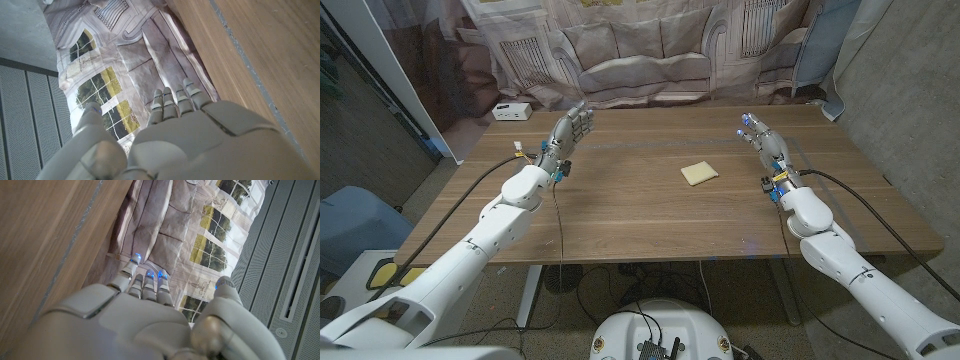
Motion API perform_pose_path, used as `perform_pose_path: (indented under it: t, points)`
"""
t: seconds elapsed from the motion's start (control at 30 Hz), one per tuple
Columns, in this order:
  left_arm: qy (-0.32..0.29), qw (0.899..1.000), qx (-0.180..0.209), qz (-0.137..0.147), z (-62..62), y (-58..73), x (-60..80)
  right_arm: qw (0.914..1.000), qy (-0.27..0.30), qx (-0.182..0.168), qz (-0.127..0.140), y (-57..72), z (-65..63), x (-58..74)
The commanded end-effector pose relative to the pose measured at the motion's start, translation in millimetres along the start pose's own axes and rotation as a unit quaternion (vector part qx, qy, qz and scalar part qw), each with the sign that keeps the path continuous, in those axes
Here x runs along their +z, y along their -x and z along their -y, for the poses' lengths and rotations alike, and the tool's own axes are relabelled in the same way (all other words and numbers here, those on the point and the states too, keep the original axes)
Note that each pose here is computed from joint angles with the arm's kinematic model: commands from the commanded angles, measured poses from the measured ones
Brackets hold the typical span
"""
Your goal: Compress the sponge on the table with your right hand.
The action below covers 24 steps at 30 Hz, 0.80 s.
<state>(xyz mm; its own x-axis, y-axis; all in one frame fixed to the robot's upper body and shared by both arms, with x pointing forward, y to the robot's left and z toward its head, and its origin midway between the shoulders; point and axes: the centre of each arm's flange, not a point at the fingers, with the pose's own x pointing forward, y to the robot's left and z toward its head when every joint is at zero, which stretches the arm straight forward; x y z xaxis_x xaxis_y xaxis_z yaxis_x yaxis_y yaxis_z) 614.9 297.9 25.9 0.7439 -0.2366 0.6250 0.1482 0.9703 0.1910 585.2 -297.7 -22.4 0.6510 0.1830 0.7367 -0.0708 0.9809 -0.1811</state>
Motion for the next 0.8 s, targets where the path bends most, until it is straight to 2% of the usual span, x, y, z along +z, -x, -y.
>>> perform_pose_path:
  t: [0.03, 0.23, 0.47, 0.8]
  points:
    - [-0.008, 1.0, -0.014, 0.013, -13.1, 5.5, 6.2, 0.999, 0.043, -0.01, 0.009, 8.7, -20.5, 10.6]
    - [-0.008, 1.0, -0.016, 0.013, -15.7, 6.3, 4.9, 0.9978, 0.063, -0.012, 0.012, 11.5, -24.4, 16.4]
    - [-0.009, 1.0, -0.016, 0.017, -16.2, 7.7, 5.6, 0.9925, 0.119, -0.022, 0.02, 16.9, -28.3, 26.4]
    - [-0.011, 1.0, -0.018, 0.023, -15.0, 8.4, 8.5, 0.9881, 0.15, -0.026, 0.024, 22.1, -33.2, 31.5]
